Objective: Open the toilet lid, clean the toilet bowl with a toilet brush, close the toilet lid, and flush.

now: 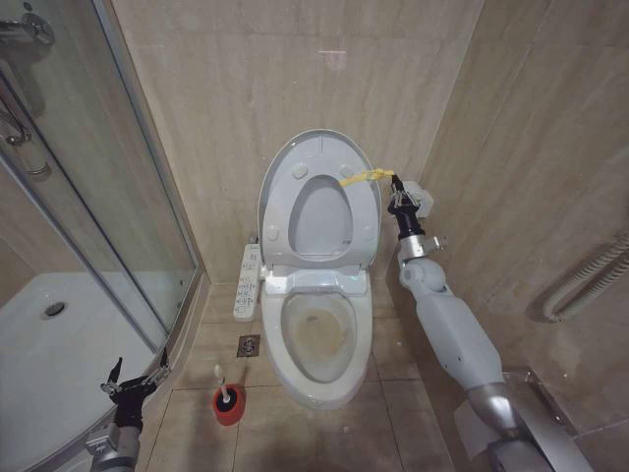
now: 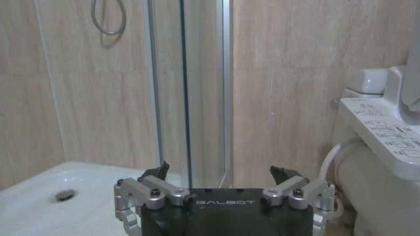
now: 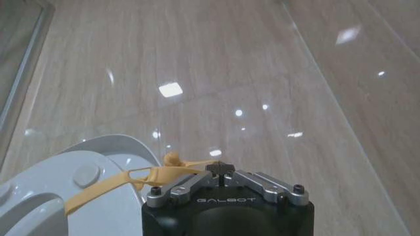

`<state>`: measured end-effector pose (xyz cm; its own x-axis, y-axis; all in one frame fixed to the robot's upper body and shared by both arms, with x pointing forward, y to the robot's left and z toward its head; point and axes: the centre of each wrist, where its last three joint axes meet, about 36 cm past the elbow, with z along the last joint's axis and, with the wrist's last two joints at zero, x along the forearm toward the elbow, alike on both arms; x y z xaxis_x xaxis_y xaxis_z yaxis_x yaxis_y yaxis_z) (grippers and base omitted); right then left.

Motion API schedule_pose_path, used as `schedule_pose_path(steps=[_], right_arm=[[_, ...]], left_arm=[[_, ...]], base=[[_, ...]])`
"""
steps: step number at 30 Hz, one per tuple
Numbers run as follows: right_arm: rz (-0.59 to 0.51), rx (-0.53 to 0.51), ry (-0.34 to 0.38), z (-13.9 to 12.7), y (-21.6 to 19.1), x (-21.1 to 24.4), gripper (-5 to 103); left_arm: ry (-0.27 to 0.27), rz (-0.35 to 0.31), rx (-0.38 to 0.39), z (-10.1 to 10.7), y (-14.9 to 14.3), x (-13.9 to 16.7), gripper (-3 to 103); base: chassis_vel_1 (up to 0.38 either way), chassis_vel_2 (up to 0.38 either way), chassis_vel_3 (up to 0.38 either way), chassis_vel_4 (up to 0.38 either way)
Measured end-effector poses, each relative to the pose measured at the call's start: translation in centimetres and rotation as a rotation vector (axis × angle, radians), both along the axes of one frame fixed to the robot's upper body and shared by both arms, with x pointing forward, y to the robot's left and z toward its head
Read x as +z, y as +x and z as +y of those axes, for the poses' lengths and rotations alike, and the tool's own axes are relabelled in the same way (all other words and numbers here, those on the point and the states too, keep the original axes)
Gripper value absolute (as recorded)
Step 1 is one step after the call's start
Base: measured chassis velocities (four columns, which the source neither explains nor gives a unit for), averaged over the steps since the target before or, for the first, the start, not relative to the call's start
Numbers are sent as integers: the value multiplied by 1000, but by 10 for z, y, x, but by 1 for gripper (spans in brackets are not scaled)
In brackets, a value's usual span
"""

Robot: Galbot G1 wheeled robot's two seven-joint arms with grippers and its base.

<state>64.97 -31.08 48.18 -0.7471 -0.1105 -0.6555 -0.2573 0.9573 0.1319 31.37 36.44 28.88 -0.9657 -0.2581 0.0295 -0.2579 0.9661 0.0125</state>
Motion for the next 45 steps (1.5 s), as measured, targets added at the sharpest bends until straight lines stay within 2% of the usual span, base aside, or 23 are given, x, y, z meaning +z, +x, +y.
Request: schedule_pose_path(steps=[7, 19, 22, 23, 29, 30, 36, 37, 42, 44, 45], right_arm=[[36, -16, -27, -5, 18, -7, 0], [68, -40, -5, 4, 29, -9, 0], [76, -43, 1, 5, 27, -9, 0], [80, -42, 3, 7, 23, -10, 8], [62, -25, -9, 9, -1, -14, 8], [53, -16, -17, 9, -9, -13, 35], [22, 26, -56, 4, -45, -14, 35], [15, 32, -60, 3, -52, -13, 62], [-6, 40, -62, -2, -80, -12, 62], [-22, 36, -51, -5, -104, -9, 62], [-26, 33, -45, -7, -115, -8, 89]], left_arm=[[-6, 2, -2, -2, 4, -3, 100], [-4, -8, -4, 5, 8, 0, 100], [-5, -9, -4, 6, 8, 1, 100], [-5, -11, -5, 7, 9, 2, 100], [-7, -16, -10, 7, 11, 3, 100], [-8, -17, -12, 7, 11, 3, 100], [-11, -30, -23, 5, 12, 8, 100], [-11, -32, -25, 5, 12, 10, 100], [-10, -40, -34, 3, 11, 13, 100], [-9, -46, -40, 1, 11, 16, 100], [-8, -48, -41, 1, 11, 17, 100]], base=[[0, 0, 0, 0], [0, 0, 0, 0], [0, 0, 0, 0], [0, 0, 0, 0], [0, 0, 0, 0], [0, 0, 0, 0], [0, 0, 0, 0], [0, 0, 0, 0], [0, 0, 0, 0], [0, 0, 0, 0], [0, 0, 0, 0]])
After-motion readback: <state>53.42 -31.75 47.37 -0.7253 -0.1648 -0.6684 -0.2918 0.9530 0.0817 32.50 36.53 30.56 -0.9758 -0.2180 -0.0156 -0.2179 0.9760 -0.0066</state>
